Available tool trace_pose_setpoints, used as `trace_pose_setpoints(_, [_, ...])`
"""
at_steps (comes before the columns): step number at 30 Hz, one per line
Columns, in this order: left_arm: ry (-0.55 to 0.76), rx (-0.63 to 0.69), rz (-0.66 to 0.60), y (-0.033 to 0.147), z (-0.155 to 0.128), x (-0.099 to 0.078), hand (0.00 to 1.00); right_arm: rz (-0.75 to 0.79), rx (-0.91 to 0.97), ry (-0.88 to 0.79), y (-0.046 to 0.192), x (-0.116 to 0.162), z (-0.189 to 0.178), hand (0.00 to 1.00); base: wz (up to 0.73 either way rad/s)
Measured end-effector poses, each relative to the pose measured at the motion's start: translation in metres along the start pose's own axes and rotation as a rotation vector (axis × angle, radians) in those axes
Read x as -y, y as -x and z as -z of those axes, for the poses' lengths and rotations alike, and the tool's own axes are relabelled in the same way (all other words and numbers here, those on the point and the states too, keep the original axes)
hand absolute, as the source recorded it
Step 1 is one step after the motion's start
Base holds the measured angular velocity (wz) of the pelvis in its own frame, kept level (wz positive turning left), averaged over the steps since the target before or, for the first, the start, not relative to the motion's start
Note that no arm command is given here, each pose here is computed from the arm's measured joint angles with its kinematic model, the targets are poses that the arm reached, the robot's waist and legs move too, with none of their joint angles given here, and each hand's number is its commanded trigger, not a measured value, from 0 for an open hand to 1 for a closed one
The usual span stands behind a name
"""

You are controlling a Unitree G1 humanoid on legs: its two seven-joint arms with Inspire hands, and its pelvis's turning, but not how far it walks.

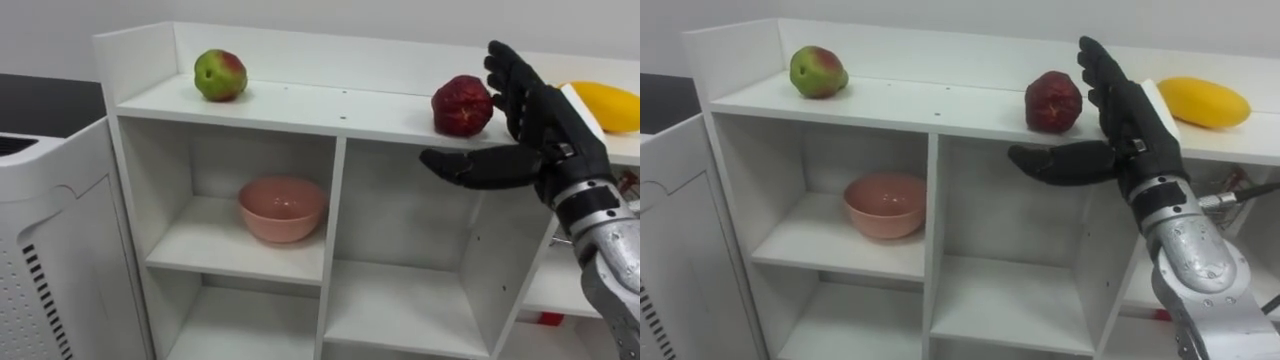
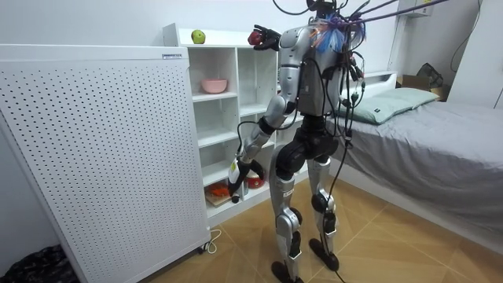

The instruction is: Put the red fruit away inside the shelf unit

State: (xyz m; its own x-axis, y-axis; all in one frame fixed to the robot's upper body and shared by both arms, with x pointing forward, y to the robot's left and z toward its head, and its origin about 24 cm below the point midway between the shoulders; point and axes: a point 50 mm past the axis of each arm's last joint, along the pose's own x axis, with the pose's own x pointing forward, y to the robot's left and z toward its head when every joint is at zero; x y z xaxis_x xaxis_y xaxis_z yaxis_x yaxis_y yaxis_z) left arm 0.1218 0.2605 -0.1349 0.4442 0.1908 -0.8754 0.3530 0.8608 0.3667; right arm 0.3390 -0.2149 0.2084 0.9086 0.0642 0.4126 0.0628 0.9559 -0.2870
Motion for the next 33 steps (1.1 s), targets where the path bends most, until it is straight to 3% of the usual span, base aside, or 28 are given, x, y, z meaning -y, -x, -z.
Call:
trace_pose_setpoints(1, [0.0, 0.001, 0.0, 0.0, 0.0, 0.0, 0.0, -0.001, 0.0, 0.003, 0.0, 0.0, 0.0, 0.8, 0.0])
trace_pose_setpoints(2, [0.0, 0.002, 0.0, 0.0, -0.001, 0.0, 0.0, -0.002, 0.0, 0.006, 0.0, 0.0, 0.0, 0.94, 0.0])
trace_pose_setpoints(3, [0.0, 0.002, -0.001, 0.0, -0.001, 0.0, 0.0, -0.002, 0.0, 0.005, 0.0, 0.0, 0.0, 1.0, 0.0])
trace_pose_setpoints(24, [-0.028, 0.01, 0.034, -0.002, -0.009, 0.003, 0.0, 0.018, 0.024, 0.083, -0.015, 0.003, -0.011, 1.0, 0.0])
trace_pose_setpoints(33, [0.032, 0.022, 0.056, -0.002, -0.01, 0.003, 0.0, -0.007, 0.022, 0.068, -0.015, -0.002, -0.01, 1.0, 0.0])
